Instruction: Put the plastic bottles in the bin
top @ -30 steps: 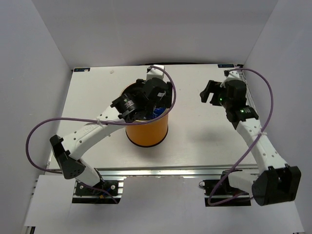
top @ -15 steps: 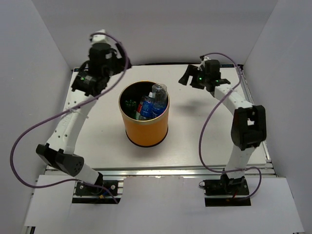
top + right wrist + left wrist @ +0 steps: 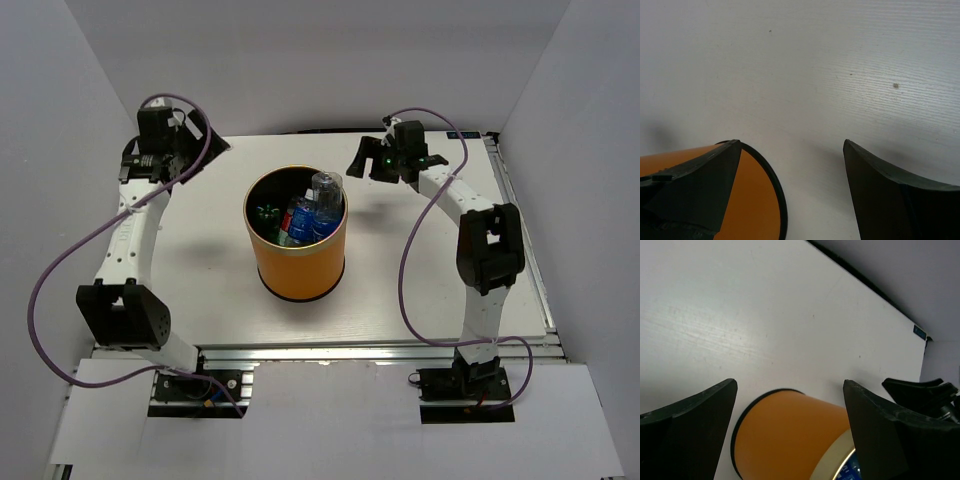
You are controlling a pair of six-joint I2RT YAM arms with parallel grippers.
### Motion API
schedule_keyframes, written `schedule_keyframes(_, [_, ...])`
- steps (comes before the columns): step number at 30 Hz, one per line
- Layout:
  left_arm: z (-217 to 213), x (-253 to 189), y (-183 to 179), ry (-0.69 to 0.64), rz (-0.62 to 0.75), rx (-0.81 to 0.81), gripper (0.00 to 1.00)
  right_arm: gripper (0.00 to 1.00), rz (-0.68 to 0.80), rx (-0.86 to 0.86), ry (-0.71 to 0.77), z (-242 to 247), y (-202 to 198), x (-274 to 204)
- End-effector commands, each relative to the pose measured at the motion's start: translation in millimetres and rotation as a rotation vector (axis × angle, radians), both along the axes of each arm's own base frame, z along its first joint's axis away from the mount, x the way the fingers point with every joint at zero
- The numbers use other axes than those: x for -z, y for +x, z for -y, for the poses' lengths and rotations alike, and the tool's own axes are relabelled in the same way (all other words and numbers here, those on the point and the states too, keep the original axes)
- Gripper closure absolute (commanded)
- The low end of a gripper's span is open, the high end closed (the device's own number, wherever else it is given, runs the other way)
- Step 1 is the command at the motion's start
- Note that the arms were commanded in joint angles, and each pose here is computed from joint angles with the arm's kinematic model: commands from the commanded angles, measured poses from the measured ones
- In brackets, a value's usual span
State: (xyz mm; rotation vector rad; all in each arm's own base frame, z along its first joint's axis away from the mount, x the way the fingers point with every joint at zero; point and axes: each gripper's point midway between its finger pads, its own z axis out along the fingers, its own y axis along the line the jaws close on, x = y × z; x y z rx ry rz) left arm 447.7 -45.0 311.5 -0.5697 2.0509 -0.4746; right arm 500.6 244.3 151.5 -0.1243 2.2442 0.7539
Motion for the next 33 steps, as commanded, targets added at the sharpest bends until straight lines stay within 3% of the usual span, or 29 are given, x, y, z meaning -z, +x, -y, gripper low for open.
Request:
schedule_keyframes(1, [12,-11,-18,-0.079,0.047,0.042,0.02,0.1,0.045,0.013,0.006,4,6,-19])
schedule_keyframes(15, [-8,-4,-47,-0.054,0.052,-0.024,0.02,0.11,0.091,0.065,0.027,13,-5,-32])
schedule_keyframes(33, [-11,-9,-49,-0.035,0.072,-0.022,0.02,0.11,0.108,0.112,-0.005,24,-5,-40])
